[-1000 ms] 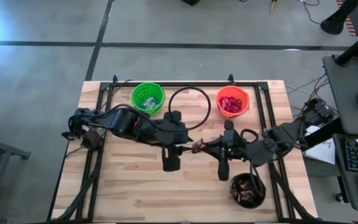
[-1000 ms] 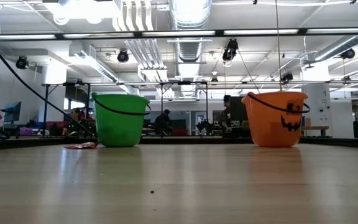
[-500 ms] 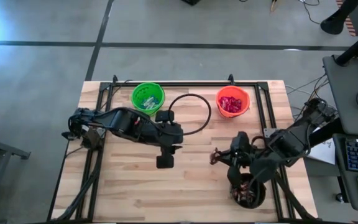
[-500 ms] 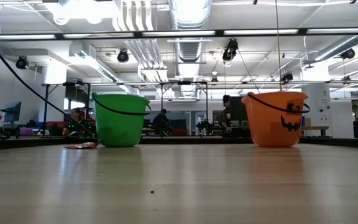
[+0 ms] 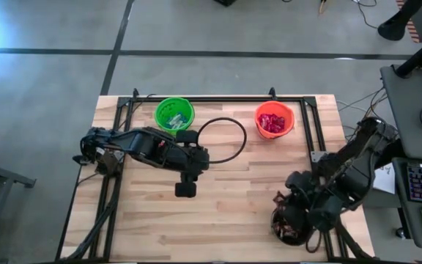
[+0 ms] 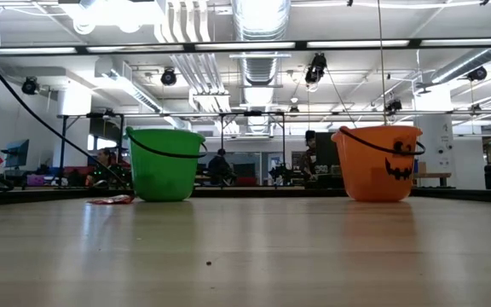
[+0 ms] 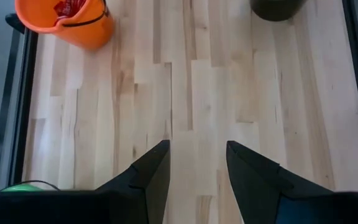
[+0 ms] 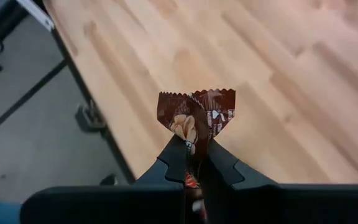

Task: Sort candy
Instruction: Put the brown candy into the black bucket

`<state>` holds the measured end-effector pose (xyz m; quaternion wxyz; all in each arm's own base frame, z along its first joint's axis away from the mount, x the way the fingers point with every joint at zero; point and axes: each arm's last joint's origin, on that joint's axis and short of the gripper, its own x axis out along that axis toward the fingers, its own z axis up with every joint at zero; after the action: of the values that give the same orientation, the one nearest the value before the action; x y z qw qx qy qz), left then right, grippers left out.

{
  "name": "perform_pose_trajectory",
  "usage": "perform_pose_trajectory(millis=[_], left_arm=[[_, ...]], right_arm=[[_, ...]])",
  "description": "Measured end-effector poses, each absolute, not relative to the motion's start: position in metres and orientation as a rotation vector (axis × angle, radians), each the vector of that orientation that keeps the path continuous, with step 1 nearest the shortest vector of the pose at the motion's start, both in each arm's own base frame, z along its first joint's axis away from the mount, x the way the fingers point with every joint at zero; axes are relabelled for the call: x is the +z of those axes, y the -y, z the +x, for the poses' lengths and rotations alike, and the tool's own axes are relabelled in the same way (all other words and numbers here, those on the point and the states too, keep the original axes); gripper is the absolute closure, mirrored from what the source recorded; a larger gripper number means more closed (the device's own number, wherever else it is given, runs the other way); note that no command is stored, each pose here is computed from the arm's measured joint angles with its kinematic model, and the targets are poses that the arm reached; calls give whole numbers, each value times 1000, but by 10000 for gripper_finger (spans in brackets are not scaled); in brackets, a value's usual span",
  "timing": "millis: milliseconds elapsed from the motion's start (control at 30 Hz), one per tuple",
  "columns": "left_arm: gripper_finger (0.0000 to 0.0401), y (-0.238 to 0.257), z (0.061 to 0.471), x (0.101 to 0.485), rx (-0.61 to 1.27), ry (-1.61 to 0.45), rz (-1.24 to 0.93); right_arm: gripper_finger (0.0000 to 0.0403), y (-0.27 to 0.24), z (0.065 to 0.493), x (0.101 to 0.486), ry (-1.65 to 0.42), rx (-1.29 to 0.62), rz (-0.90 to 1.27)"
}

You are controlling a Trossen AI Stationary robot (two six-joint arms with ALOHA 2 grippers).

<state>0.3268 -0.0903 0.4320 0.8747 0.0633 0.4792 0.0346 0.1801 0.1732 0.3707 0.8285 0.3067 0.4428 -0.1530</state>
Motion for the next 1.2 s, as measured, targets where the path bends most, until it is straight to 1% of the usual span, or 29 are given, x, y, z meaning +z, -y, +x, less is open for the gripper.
perform_pose_trajectory(millis=[233,333,533,967,1067,1200], left_arm=[[261,90,327,432,71,-1003,135],[261,90,326,432,71,-1005,135],[261,90,326,432,70,-1005,138],[262,90,326,432,65,-1005,138],[262,90,326,432,65,-1006,138],[262,90,325,432,64,-1016,145]], right_arm=[[391,-189,166,368,-1056,-294,755],[391,-197,161,365,-1138,-285,792],[390,-206,155,354,-1265,-349,792],[389,-218,162,339,-1320,-399,759],[375,-219,162,338,-1341,-387,742],[336,-220,162,336,-1353,-381,724]])
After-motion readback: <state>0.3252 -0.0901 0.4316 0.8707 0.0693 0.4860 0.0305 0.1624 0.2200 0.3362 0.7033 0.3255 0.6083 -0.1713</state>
